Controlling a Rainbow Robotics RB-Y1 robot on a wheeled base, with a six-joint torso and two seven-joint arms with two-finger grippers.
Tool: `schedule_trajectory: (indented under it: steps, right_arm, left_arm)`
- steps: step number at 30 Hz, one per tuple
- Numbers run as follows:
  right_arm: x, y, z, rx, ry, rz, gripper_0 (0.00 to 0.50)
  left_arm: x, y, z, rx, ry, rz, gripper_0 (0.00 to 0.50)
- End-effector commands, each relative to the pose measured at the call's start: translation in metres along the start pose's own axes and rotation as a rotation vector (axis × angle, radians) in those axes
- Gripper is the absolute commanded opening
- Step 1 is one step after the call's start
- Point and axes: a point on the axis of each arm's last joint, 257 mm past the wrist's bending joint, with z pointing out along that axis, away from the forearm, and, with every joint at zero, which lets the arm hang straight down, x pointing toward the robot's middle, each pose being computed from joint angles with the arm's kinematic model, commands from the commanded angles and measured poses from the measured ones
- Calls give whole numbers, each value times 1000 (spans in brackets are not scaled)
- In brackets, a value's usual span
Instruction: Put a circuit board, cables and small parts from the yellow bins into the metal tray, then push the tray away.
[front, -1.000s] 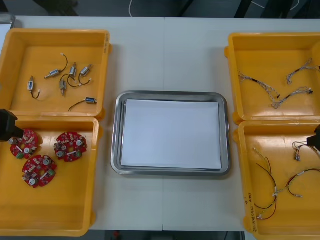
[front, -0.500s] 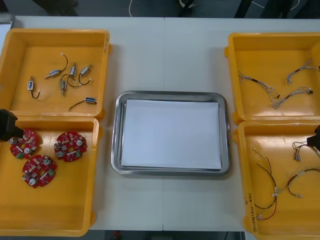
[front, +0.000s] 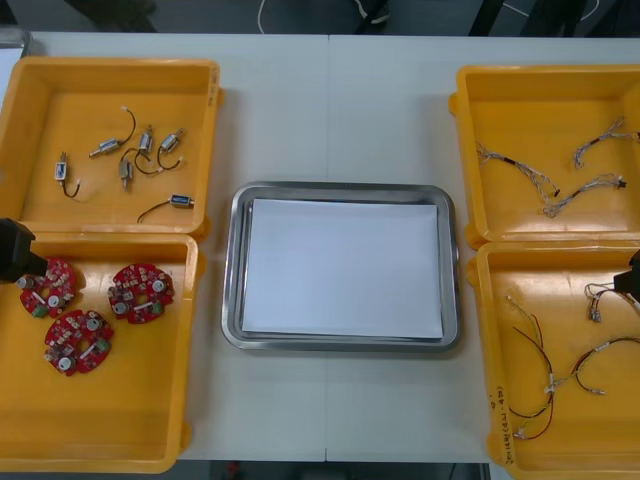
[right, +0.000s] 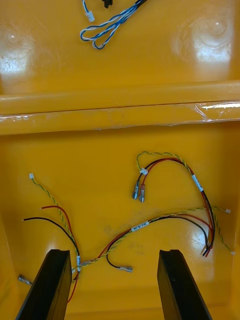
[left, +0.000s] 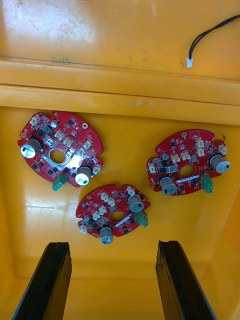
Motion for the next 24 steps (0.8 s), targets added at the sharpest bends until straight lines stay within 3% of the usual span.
schedule_trajectory:
  steps: [1,24]
  right_arm:
    - [1,-14,-8,39,-4,6,500]
    - [1,-14,-8,39,-4,6,500]
  left_arm:
    - [-5,16,-16,-48,-31,88,500]
    - [-5,16,-16,-48,-31,88,500]
